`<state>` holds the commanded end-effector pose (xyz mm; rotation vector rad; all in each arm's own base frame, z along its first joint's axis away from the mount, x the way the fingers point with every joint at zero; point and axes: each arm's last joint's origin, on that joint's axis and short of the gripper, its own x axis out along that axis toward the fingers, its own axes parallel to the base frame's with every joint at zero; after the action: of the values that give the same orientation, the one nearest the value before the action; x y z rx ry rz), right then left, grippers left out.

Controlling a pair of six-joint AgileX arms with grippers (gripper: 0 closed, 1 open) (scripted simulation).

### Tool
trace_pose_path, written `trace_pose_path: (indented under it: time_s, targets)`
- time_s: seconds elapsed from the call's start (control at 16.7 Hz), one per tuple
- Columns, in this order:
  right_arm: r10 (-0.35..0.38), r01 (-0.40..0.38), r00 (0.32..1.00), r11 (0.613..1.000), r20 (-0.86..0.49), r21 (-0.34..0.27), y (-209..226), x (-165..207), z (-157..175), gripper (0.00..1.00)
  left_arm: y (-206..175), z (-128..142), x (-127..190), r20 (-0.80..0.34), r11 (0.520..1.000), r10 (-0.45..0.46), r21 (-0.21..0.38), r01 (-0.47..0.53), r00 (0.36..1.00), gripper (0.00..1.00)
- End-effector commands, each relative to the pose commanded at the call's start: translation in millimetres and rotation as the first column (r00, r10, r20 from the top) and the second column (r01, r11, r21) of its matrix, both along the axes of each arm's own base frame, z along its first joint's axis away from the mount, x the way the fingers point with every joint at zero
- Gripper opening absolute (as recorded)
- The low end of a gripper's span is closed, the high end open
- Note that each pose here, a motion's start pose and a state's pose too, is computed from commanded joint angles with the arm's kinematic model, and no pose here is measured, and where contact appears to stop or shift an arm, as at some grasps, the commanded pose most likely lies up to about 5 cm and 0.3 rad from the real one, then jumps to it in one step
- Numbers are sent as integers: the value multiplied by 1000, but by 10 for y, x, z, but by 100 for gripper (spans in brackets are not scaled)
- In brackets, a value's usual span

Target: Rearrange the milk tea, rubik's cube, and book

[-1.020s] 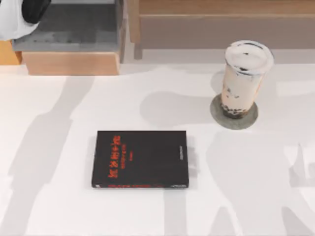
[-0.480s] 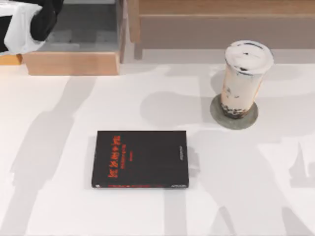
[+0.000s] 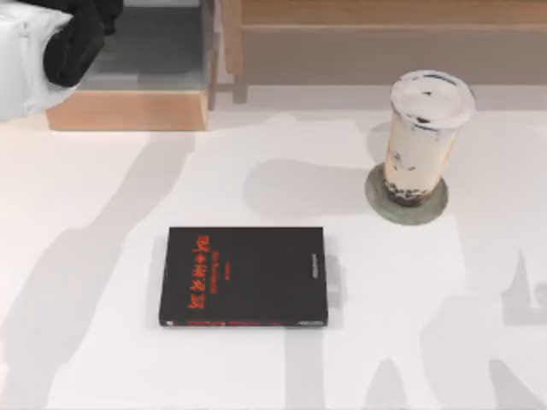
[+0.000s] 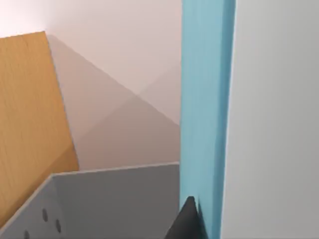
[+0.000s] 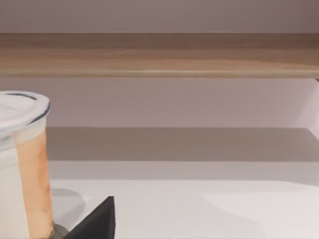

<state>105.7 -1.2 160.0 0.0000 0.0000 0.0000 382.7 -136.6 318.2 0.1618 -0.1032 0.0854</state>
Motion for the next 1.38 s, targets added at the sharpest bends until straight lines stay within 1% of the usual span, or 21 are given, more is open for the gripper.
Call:
trace_pose_path:
  time_s: [0.12,0.24,0.36,0.42,0.48,0.54,0.6,0.66,0.72,0.78,0.84,0.9,0.96,1.02,1.08,1.14,1.32,1.38]
  targets:
    - [0,0,1000,1000,0,0,0,0,0,100,-108,90,-340,-4,995,41,90,-40,999,0]
    - [0,0,1000,1000,0,0,0,0,0,100,-231,35,-658,-43,977,71,205,-61,997,0]
    - [0,0,1000,1000,0,0,0,0,0,100,-385,-183,-932,-116,935,86,353,-40,989,0]
    - [0,0,1000,1000,0,0,0,0,0,100,-475,-347,-1059,-162,900,88,435,-9,983,0]
    - [0,0,1000,1000,0,0,0,0,0,100,-570,-541,-1184,-213,854,86,519,38,973,0]
    - [0,0,1000,1000,0,0,0,0,0,100,-667,-760,-1312,-265,794,81,600,98,961,0]
    - [0,0,1000,1000,0,0,0,0,0,100,-757,-995,-1446,-318,722,76,672,168,945,0]
    - [0,0,1000,1000,0,0,0,0,0,100,-835,-1235,-1585,-368,638,70,731,242,927,0]
    - [0,0,1000,1000,0,0,0,0,0,100,-896,-1468,-1727,-416,547,66,775,315,907,0]
    - [0,0,1000,1000,0,0,0,0,0,100,-939,-1686,-1866,-458,454,63,804,383,887,0]
    - [0,0,1000,1000,0,0,0,0,0,100,-964,-1879,-1998,-494,365,62,820,441,867,0]
    - [0,0,1000,1000,0,0,0,0,0,100,-976,-2038,-2114,-524,288,62,825,487,850,0]
    - [0,0,1000,1000,0,0,0,0,0,100,-981,-2162,-2210,-546,225,62,823,521,836,0]
    - [0,0,1000,1000,0,0,0,0,0,100,-982,-2249,-2280,-561,179,61,820,544,825,0]
    - [0,0,1000,1000,0,0,0,0,0,100,-981,-2299,-2323,-571,152,60,816,557,819,0]
    - [0,0,1000,1000,0,0,0,0,0,100,-980,-2316,-2337,-574,144,60,815,562,817,0]
    - [0,0,1000,1000,0,0,0,0,0,100,-980,-2316,-2337,-574,144,60,815,562,817,0]
    - [0,0,1000,1000,0,0,0,0,0,100,-989,-2278,-2312,-566,153,60,819,553,822,0]
